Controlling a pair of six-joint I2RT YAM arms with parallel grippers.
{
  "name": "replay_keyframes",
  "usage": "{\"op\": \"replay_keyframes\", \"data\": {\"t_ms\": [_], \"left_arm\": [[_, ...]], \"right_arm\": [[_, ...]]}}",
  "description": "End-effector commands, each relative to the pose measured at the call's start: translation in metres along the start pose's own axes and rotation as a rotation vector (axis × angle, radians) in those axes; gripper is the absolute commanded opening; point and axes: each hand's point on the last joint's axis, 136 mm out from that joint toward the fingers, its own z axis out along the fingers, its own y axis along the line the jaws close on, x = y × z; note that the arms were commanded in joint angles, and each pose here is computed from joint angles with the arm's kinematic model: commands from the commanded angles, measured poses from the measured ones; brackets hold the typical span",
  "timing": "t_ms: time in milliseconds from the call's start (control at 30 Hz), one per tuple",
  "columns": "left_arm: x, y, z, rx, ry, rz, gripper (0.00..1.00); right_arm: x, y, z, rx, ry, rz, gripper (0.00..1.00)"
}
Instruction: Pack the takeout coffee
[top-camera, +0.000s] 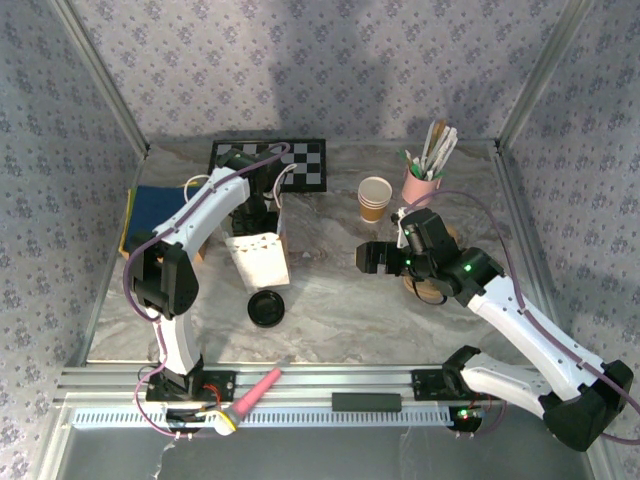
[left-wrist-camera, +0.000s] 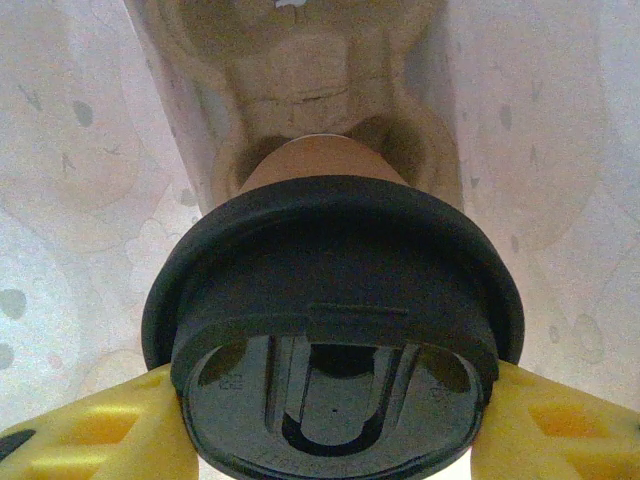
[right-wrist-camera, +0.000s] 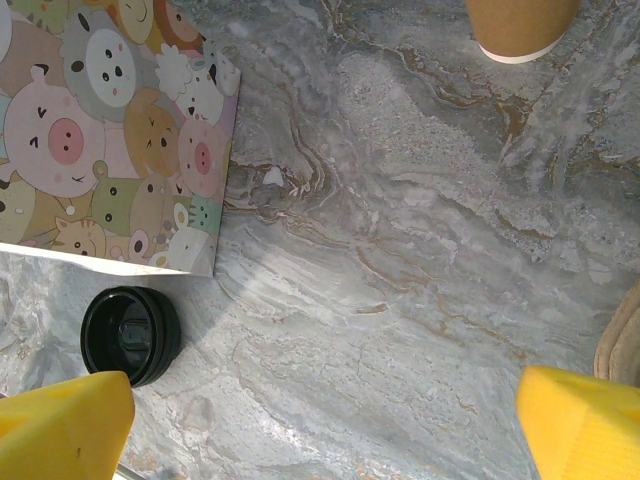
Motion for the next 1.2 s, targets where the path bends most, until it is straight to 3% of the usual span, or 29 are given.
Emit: {"op": "replay_keyframes", "data": {"t_ms": [0,1167], "left_arm": [[0.0178,0.0009,-0.0005,-0.005,0.065,0.007,0.54],[0.0235,0.0018,-0.0007,-0.011,0.071,0.011,0.54]], "right_arm": [[0.0002,-0.0001,-0.0016,0.008,-0.002,-0.008,1.00],[0.0004,0.0000,-0.0002,0.008,0.000,-0.007,1.00]]}}
